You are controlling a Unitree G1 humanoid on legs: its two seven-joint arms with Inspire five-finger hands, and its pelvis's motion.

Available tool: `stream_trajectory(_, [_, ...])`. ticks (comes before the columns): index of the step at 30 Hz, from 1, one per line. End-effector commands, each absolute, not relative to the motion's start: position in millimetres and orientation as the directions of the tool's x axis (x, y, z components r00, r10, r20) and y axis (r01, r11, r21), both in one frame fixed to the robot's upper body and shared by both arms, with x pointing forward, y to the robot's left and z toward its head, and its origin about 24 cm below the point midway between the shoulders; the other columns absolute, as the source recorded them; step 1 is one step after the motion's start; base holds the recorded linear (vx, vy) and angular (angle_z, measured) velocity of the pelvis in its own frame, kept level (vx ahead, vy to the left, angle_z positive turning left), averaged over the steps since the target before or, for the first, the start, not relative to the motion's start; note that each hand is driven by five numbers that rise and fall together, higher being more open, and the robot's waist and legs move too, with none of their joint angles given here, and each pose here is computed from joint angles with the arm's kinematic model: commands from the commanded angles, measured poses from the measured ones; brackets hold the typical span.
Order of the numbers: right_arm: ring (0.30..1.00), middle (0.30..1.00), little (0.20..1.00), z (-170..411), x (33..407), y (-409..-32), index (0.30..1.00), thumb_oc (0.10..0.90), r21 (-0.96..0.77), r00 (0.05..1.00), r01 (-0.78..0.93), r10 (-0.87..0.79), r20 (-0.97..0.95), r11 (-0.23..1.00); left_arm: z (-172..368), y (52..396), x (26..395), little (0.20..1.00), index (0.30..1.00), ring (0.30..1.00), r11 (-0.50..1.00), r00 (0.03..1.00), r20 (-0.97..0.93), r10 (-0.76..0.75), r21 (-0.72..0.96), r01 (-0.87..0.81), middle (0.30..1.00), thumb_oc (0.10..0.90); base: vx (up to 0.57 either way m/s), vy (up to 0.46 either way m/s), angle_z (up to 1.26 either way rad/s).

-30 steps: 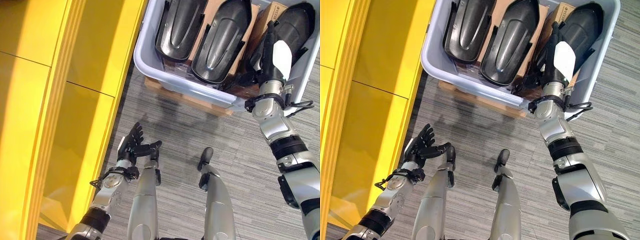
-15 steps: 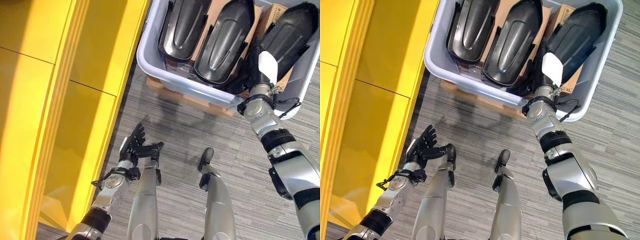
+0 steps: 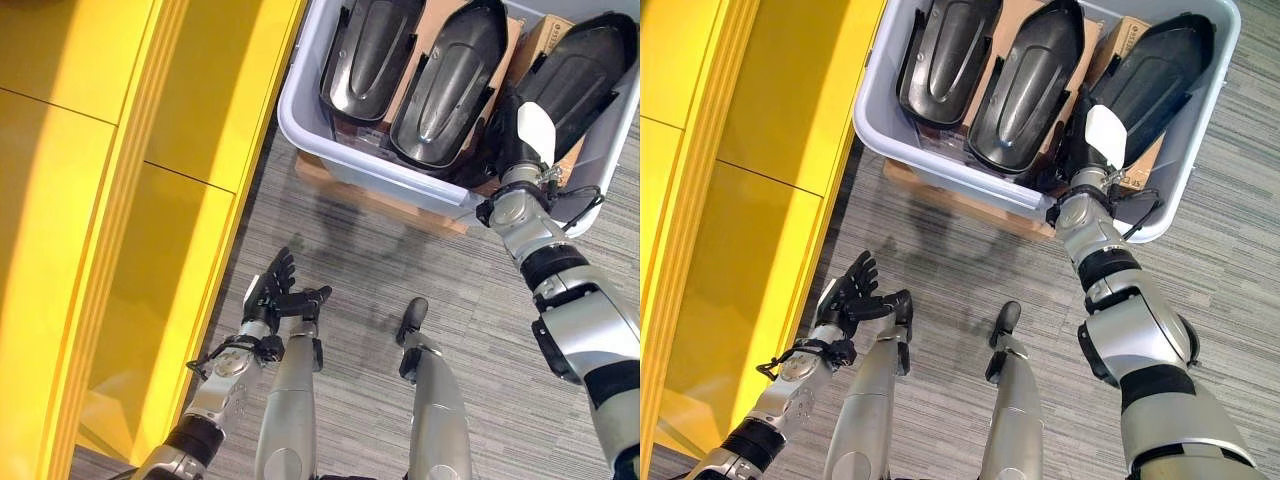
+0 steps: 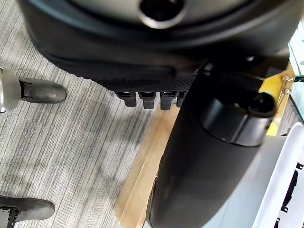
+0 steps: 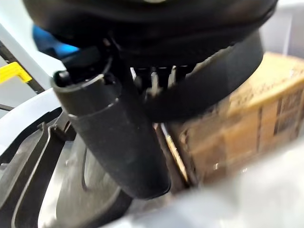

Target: Move parts from the plastic box to the shelf.

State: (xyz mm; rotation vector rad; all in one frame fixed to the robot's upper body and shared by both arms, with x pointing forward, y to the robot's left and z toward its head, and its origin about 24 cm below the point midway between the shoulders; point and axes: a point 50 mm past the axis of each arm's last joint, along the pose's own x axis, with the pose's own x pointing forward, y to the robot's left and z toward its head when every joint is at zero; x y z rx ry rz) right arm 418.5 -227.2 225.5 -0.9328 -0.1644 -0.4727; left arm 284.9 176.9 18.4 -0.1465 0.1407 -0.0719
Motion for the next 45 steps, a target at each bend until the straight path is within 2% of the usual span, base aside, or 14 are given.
stream_trajectory(1, [0.300, 0.300, 0.300, 184.2, 412.9, -239.8, 0.300, 0.400, -0.812, 0.918, 0.352, -0.340, 0.203, 0.466, 29.7, 173.9, 279.2, 1.000, 1.000, 1.000, 0.980, 0.992, -0.054, -0.115, -0.169, 0.104, 1.000, 0.900, 0.00, 0.000, 0.00])
stream_trajectory(4, [0.300, 0.300, 0.300, 191.6, 412.4, -233.2, 0.300, 0.400, -0.856, 0.921, 0.365, -0.276, 0.274, 0.368, 31.4, 175.0, 281.6, 1.000, 1.000, 1.000, 0.981, 0.994, -0.048, -0.096, -0.175, 0.087, 1.000, 0.900, 0.00, 0.000, 0.00])
stream_trajectory(9, [0.300, 0.300, 0.300, 200.7, 409.1, -230.4, 0.300, 0.400, -0.858, 0.911, 0.403, -0.226, 0.344, 0.318, 31.3, 177.4, 282.4, 1.000, 1.000, 1.000, 0.981, 0.996, -0.046, -0.078, -0.181, 0.068, 1.000, 0.900, 0.00, 0.000, 0.00])
stream_trajectory(17, [0.300, 0.300, 0.300, 200.3, 388.4, -235.0, 0.300, 0.400, -0.777, 0.864, 0.504, -0.207, 0.460, 0.378, 28.8, 181.4, 282.3, 1.000, 1.000, 1.000, 0.980, 0.998, -0.050, -0.035, -0.198, 0.024, 1.000, 0.900, -0.02, 0.001, 0.00])
stream_trajectory(29, [0.300, 0.300, 0.300, 216.1, 356.4, -253.0, 0.300, 0.400, -0.705, 0.767, 0.638, -0.178, 0.616, 0.309, 25.3, 189.0, 277.1, 1.000, 1.000, 1.000, 0.983, 0.998, -0.059, -0.024, -0.181, 0.013, 1.000, 0.900, -0.01, -0.003, 0.00])
stream_trajectory(41, [0.300, 0.300, 0.300, 278.7, 310.1, -230.0, 0.300, 0.400, -0.506, 0.536, 0.781, 0.023, 0.844, 0.367, 10.9, 203.5, 264.4, 1.000, 1.000, 1.000, 0.991, 0.992, -0.126, -0.017, -0.131, 0.000, 1.000, 0.900, 0.01, -0.031, -0.02])
stream_trajectory(45, [0.300, 0.300, 0.300, 279.1, 306.2, -224.8, 0.300, 0.400, -0.502, 0.527, 0.773, 0.049, 0.848, 0.387, 8.5, 204.0, 261.7, 1.000, 1.000, 1.000, 0.991, 0.990, -0.137, -0.020, -0.132, 0.002, 1.000, 0.900, 0.01, -0.018, -0.02])
